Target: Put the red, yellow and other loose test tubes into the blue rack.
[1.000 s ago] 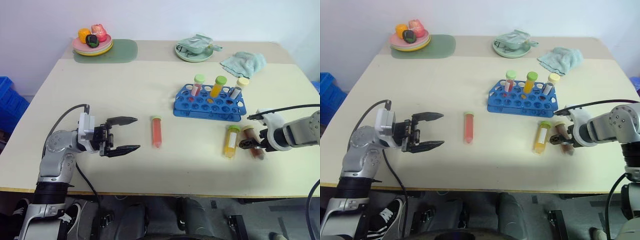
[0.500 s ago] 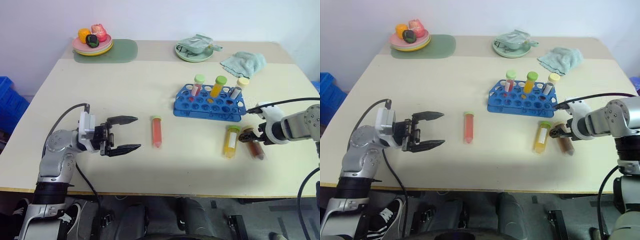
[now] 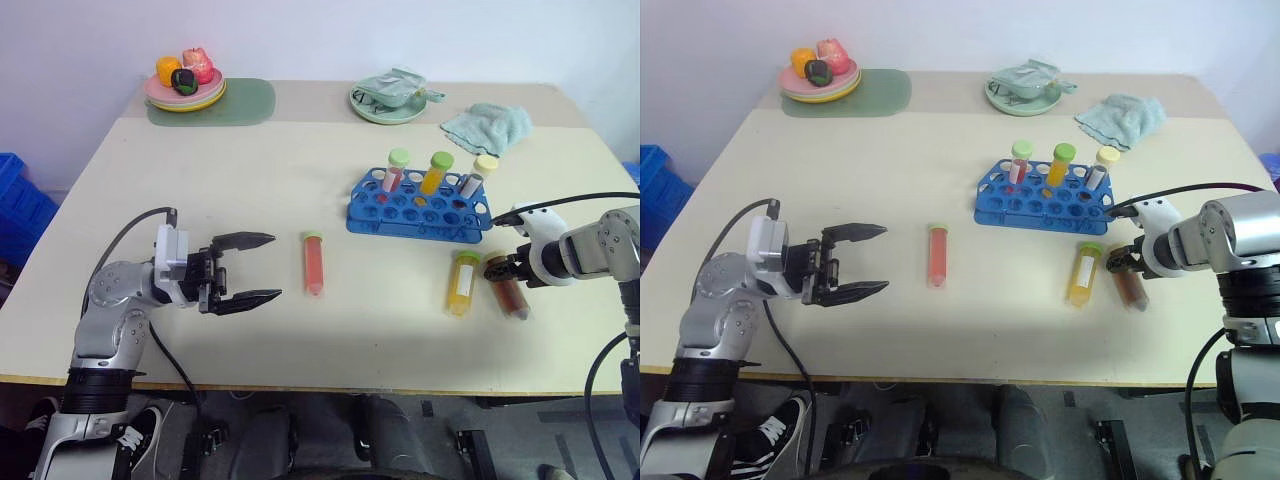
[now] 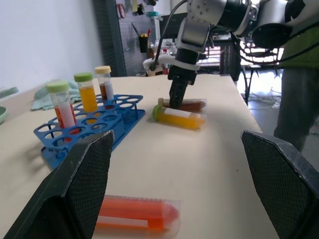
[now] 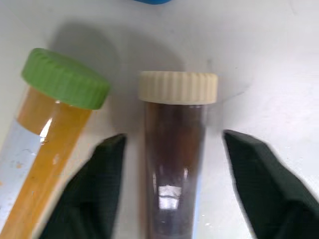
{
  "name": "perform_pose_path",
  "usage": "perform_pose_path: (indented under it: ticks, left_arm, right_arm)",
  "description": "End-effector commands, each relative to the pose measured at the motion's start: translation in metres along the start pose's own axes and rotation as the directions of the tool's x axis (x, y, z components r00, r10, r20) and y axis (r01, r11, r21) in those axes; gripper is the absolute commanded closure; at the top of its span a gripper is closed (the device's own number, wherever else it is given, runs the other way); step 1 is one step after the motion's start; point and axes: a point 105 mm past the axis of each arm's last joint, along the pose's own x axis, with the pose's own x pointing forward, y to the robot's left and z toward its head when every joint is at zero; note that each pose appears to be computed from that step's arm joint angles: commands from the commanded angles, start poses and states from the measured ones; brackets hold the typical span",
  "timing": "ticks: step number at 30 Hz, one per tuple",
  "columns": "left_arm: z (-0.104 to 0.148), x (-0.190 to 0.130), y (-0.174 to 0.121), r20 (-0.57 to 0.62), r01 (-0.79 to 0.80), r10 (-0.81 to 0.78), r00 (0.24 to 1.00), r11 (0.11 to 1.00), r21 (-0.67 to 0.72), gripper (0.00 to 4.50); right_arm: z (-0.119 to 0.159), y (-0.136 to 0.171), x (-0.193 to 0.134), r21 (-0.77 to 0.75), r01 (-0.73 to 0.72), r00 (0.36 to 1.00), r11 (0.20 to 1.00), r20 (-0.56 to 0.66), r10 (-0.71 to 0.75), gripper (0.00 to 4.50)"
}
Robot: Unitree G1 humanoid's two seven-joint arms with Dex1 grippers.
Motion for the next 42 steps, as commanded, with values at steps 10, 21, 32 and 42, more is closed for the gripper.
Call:
perform_pose_path:
  ticks: [10, 21, 32, 42]
  left_arm:
    - [0.009, 0.001, 0.002, 0.011, 0.006, -0.006, 1.0, 1.0, 0.026, 0.3]
    - [0.009, 0.002, 0.004, 0.015, 0.001, -0.001, 1.0, 1.0, 0.026, 0.3]
    - [0.009, 0.001, 0.002, 0.013, 0.0, 0.0, 1.0, 1.0, 0.025, 0.3]
    - [0.01, -0.001, 0.008, 0.017, -0.011, 0.011, 1.0, 0.999, 0.033, 0.3]
  right_arm:
    - [0.005, -0.001, -0.004, -0.017, 0.012, 1.0, 1.0, 0.026, -0.012, 2.39]
    - [0.006, -0.001, -0.005, -0.012, 0.011, 0.999, 1.0, 0.03, -0.011, 2.66]
    - [0.01, -0.005, -0.013, -0.013, 0.016, 0.998, 1.0, 0.053, -0.016, 3.72]
    - [0.031, -0.015, -0.053, 0.029, -0.01, 0.967, 1.0, 0.253, 0.003, 3.72]
